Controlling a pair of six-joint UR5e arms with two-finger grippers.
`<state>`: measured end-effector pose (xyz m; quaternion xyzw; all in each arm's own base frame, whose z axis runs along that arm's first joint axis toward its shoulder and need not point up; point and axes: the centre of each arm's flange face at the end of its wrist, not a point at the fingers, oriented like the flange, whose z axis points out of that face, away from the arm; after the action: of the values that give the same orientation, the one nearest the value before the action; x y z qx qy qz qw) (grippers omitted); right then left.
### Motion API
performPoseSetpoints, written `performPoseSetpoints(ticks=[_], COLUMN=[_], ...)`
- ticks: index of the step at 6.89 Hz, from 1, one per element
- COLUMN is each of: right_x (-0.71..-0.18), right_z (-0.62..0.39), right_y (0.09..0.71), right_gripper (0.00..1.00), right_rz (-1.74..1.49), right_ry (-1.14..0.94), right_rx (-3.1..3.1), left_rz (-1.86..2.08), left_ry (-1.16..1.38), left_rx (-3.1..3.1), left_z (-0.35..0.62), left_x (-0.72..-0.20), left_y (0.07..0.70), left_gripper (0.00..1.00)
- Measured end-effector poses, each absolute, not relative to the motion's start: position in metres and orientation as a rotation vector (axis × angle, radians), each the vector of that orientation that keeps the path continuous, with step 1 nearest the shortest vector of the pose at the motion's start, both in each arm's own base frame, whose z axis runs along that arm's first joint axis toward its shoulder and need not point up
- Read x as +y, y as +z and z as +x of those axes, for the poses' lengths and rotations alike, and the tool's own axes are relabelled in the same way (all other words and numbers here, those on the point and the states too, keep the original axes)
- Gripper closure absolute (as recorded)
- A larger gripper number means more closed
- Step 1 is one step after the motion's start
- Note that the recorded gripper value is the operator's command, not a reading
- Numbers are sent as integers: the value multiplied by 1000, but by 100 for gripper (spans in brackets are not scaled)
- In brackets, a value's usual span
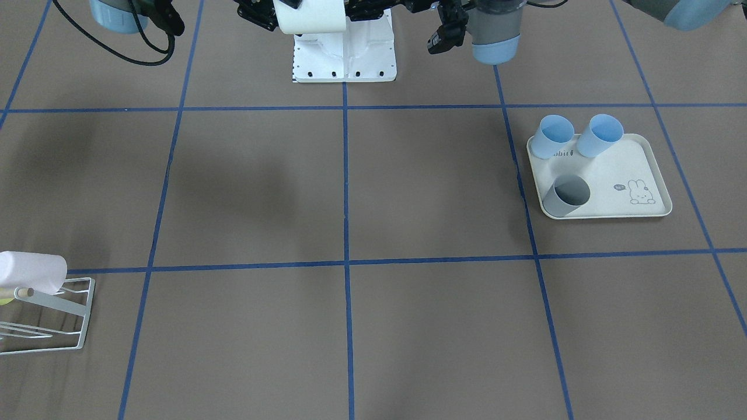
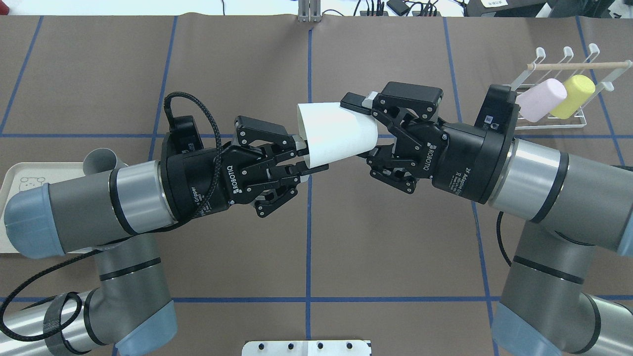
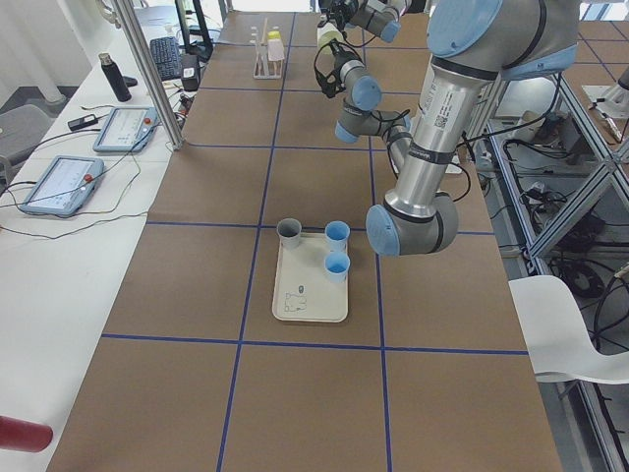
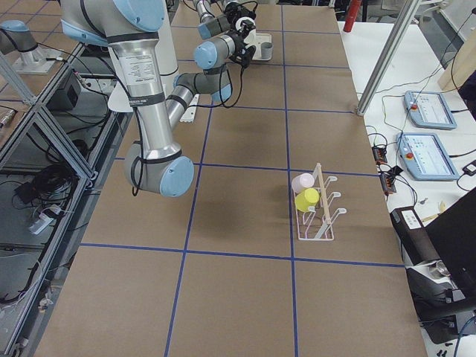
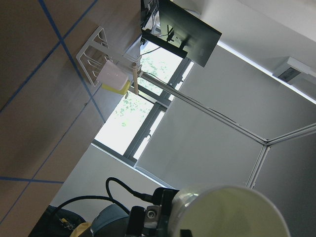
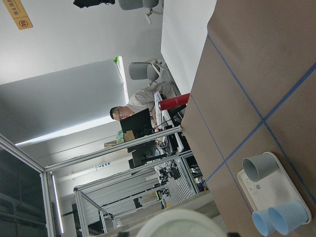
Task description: Transfer IKEA cup to right arm and place on rack
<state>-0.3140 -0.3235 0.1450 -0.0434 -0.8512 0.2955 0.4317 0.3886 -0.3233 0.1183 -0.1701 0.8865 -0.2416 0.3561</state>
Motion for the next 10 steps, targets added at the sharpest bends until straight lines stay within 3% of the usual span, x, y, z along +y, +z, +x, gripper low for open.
performPoseSetpoints(ticks=[4, 7, 10], right_x=[-334, -354, -408], right_z=[-307, -283, -231], right_y=[165, 229, 266], right_gripper=[100, 100, 100], right_rz=[-30, 313, 617], right_ry=[775, 696, 631], right_rx=[-2078, -1849, -1445], left_rz=[-300, -71, 274], left_ry=[-608, -579, -464], left_rx=[2283, 2138, 1862], left_z=[376, 364, 362], left_x=[-338, -357, -374], left_y=[122, 126, 124], left_gripper=[0, 0, 0])
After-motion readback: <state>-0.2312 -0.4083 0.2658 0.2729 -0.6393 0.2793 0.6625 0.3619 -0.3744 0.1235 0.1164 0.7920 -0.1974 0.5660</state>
